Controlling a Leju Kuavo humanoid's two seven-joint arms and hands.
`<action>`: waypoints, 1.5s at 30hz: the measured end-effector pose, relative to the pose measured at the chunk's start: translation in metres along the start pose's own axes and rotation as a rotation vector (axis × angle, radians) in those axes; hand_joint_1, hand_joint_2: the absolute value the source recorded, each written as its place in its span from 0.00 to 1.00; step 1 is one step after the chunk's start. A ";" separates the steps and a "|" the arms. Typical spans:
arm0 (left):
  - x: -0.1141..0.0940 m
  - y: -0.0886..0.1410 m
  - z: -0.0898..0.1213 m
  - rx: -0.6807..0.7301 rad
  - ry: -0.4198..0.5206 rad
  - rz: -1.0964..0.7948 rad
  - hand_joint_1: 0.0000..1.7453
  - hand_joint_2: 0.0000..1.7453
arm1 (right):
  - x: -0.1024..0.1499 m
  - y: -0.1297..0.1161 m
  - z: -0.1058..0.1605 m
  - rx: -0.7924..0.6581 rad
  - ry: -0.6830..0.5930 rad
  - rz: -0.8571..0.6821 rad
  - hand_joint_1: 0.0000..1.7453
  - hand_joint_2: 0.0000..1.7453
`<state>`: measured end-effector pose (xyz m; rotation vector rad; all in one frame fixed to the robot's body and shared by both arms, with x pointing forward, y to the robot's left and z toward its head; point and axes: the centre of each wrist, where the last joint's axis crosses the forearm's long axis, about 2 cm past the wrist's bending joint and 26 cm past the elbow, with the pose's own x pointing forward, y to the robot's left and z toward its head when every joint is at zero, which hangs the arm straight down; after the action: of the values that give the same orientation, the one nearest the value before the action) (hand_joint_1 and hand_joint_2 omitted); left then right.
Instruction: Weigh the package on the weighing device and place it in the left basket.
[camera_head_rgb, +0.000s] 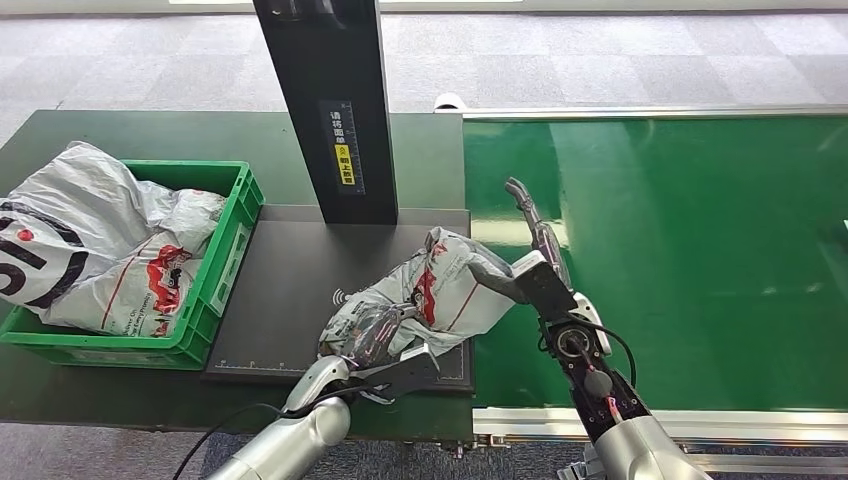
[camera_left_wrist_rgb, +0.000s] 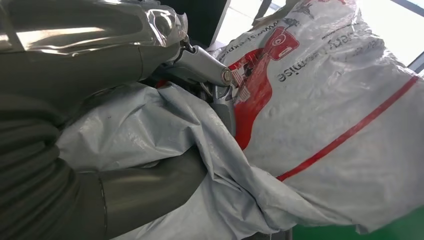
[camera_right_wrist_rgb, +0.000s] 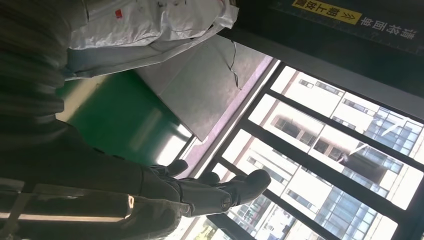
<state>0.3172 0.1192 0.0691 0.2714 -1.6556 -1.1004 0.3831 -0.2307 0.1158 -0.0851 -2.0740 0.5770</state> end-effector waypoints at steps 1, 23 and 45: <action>0.000 0.000 0.000 0.000 -0.001 -0.001 1.00 1.00 | 0.000 0.000 0.000 0.001 0.001 -0.001 0.00 1.00; -0.009 0.029 0.012 0.527 -0.165 0.187 1.00 1.00 | -0.003 -0.002 0.003 -0.016 0.009 -0.005 0.00 1.00; -0.073 0.195 0.102 1.014 -0.010 -0.761 1.00 1.00 | 0.000 0.036 0.073 -0.041 0.049 -0.028 0.00 1.00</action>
<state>0.3247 0.3268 0.1725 1.6441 -2.0605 -0.6518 0.3173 -0.2252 0.0678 -0.0930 -2.0363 0.5100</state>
